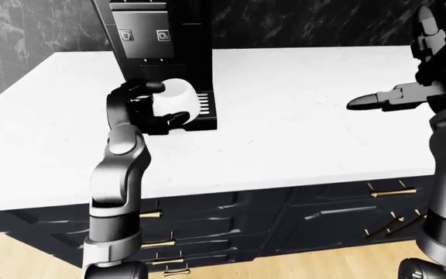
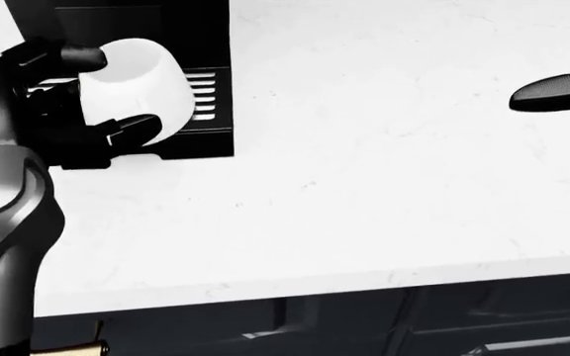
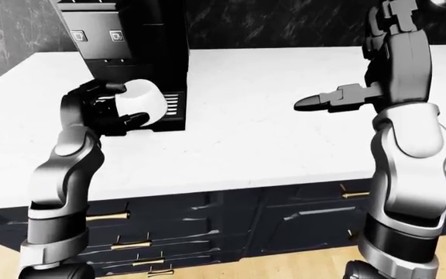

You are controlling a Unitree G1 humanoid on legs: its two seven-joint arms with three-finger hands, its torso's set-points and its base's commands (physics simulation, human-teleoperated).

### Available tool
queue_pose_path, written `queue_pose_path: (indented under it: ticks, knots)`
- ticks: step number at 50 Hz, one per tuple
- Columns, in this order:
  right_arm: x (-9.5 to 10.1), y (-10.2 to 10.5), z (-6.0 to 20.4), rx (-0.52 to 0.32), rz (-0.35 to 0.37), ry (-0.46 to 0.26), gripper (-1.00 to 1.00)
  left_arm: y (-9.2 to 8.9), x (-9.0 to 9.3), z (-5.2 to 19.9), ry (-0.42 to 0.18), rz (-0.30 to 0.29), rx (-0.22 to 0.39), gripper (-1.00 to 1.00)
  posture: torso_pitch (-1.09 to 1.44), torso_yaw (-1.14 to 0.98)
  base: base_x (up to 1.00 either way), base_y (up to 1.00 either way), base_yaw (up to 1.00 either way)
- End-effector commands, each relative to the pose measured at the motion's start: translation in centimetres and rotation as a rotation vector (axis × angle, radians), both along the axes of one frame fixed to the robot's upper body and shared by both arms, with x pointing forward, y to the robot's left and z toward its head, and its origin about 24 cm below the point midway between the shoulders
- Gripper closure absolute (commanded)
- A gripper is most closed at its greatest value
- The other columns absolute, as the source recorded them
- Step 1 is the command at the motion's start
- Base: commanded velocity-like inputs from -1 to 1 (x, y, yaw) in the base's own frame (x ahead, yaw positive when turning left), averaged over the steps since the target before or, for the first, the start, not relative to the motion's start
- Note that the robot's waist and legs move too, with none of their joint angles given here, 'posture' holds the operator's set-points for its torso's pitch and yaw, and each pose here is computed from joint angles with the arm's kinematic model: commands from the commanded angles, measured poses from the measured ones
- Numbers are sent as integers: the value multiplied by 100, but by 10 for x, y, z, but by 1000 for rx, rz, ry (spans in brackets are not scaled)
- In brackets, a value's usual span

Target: Pick the mug from under the coffee machine dispenser and place it on the counter.

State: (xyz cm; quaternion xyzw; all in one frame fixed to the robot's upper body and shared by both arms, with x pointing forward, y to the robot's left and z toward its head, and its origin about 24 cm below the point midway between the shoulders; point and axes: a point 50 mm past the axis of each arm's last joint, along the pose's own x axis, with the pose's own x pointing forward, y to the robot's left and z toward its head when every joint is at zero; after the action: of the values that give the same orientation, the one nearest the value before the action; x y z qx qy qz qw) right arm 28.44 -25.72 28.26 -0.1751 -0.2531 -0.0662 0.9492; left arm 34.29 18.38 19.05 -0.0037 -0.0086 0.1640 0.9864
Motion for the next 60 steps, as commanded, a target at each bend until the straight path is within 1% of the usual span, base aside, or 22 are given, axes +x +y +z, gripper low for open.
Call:
queue_pose_path:
  ticks: [1,2,4,11,16,20,28,33,39,45,56,60]
  knots:
    - [-7,1,17,-23,-6,-82,-100,-5,-2,20,-79,-26,5,77,0,0,0,0,0]
    - [-7,1,17,-23,-6,-81,-100,-5,-2,21,-80,-27,5,80,0,0,0,0,0]
    - [-7,0,17,-24,-7,-81,-100,-6,-6,27,-93,-37,8,100,0,0,0,0,0]
    - [-7,1,16,-25,-9,-79,-100,-6,-16,42,-118,-69,23,100,0,0,0,0,0]
    - [-7,2,15,-26,-7,-77,-100,3,-22,55,-137,-73,66,100,0,0,0,0,0]
    - [-7,2,16,-27,-6,-78,-100,7,-29,66,-149,-80,85,100,0,0,0,0,0]
    - [-7,2,17,-30,-6,-78,-100,21,-39,71,-142,-86,126,100,0,0,0,0,0]
    - [-6,2,17,-32,-6,-75,-100,33,-47,66,-130,-60,133,100,0,0,0,0,0]
    - [-6,1,19,-32,-10,-77,-100,47,-52,66,-125,-30,136,100,0,0,0,0,0]
    - [-6,0,21,-33,-12,-79,-100,60,-58,70,-132,0,117,100,0,0,0,0,0]
    - [-6,0,20,-33,-16,-77,-100,89,-60,68,-132,78,126,100,0,0,0,0,0]
    - [-6,-1,20,-34,-17,-77,-100,103,-59,67,-137,117,132,100,0,0,0,0,0]
